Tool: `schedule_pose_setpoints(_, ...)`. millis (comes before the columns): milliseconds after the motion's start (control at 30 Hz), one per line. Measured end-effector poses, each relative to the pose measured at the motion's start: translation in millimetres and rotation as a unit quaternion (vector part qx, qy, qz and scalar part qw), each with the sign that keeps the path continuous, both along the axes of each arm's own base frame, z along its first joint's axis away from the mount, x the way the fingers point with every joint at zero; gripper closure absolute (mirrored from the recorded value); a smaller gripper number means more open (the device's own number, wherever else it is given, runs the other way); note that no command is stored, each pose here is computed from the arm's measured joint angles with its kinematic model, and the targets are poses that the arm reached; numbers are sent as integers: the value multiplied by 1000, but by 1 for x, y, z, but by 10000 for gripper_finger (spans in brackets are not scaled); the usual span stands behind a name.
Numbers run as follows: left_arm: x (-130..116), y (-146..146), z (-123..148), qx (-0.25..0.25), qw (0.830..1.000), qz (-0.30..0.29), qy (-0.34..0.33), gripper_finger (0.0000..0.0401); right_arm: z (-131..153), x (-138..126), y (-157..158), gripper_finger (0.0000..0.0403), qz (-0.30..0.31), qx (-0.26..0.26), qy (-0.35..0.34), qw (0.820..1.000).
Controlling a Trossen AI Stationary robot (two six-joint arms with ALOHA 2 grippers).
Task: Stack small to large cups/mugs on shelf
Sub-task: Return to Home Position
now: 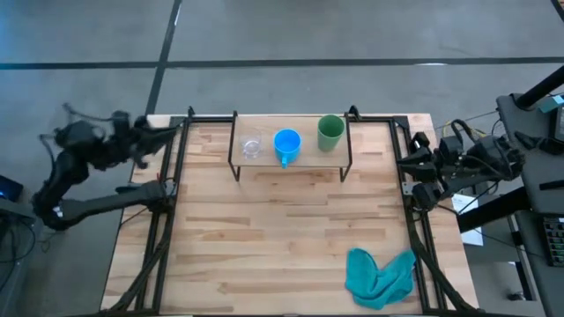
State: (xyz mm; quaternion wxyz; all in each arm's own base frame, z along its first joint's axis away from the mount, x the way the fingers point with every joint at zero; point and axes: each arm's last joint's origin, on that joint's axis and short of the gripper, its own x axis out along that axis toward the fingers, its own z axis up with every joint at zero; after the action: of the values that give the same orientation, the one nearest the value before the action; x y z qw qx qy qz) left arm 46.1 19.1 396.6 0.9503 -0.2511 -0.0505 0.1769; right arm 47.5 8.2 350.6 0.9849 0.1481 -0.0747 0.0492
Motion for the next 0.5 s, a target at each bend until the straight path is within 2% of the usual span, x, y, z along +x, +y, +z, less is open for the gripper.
schedule_pose_setpoints(133,-12,-5,-25,7,1000,5,-18,362,-23,1,0,330,2,3,5,1000)
schedule_pose_setpoints(333,-24,-11,-57,22,998,5,-50,362,-54,11,6,330,43,-6,9,999)
schedule_pose_setpoints(500,-25,-11,-89,-2,998,3,-57,362,-77,23,11,330,65,-3,-18,998)
